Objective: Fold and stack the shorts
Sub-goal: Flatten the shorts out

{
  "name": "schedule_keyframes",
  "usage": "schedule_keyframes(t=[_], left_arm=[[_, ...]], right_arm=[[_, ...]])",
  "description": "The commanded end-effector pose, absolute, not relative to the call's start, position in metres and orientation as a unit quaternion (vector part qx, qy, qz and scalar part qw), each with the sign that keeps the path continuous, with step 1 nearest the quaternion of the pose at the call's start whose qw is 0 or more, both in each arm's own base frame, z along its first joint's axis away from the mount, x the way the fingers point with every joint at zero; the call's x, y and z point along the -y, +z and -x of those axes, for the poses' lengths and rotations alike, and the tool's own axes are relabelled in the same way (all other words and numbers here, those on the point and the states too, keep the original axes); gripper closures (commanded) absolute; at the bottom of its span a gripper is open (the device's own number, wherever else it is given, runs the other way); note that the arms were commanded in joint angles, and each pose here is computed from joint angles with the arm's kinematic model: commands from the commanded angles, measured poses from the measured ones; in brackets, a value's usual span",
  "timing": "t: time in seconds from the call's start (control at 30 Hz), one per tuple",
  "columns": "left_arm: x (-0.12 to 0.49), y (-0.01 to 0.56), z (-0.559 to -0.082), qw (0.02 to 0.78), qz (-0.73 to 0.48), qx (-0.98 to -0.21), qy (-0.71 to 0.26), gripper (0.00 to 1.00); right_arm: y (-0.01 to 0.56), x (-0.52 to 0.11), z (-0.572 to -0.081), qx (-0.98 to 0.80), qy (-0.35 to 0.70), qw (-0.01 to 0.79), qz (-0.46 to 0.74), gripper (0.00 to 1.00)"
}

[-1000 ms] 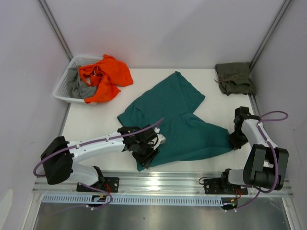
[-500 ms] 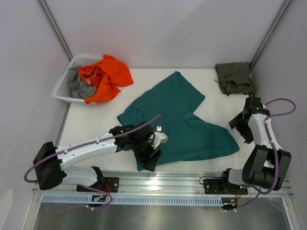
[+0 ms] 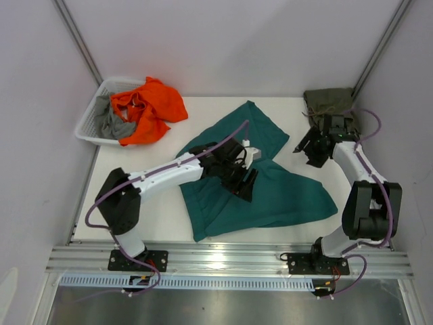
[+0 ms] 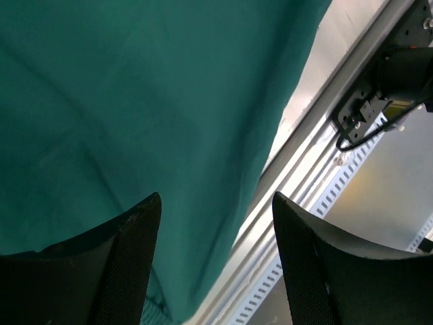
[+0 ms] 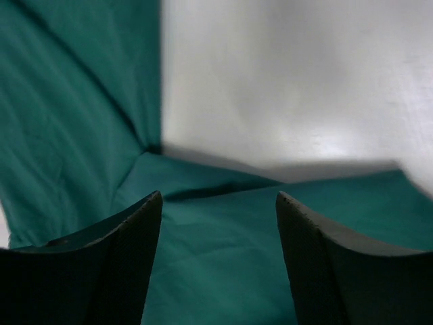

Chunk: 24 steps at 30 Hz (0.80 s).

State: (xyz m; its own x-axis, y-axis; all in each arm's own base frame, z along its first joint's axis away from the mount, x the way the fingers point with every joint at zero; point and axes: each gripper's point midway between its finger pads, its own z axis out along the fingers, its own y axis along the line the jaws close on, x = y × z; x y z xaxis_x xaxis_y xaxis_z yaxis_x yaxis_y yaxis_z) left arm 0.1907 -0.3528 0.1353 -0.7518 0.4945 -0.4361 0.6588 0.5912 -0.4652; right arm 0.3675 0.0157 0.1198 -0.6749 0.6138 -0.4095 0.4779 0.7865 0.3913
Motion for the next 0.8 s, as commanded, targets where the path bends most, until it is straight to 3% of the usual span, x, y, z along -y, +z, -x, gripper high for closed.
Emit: schedule_keyframes(t=[0.0, 0.23, 0.53, 0.77], left_arm=[[0.385, 0.149, -0.191, 0.147, -0.342, -0.865, -0.335, 0.31], [0.41, 0.136, -0.179, 0.125, -0.353, -0.856, -0.357, 0.31], [0.401, 0.104, -0.137, 0.079, -0.363, -0.853, -0.367, 0.31], [0.405, 0.089, -0.104, 0.03, -0.38, -0.838, -0.391, 0.32]], right_arm=[[0.13, -0.055, -0.393, -0.895, 0.207, 0.269, -0.291, 0.31], [0.088, -0.064, -0.403, -0.904, 0.212, 0.234, -0.289, 0.35], [0.06, -0.037, -0.376, -0.904, 0.227, 0.203, -0.3, 0.38], [0.053, -0.054, -0.351, -0.917, 0.224, 0.177, -0.277, 0.39]])
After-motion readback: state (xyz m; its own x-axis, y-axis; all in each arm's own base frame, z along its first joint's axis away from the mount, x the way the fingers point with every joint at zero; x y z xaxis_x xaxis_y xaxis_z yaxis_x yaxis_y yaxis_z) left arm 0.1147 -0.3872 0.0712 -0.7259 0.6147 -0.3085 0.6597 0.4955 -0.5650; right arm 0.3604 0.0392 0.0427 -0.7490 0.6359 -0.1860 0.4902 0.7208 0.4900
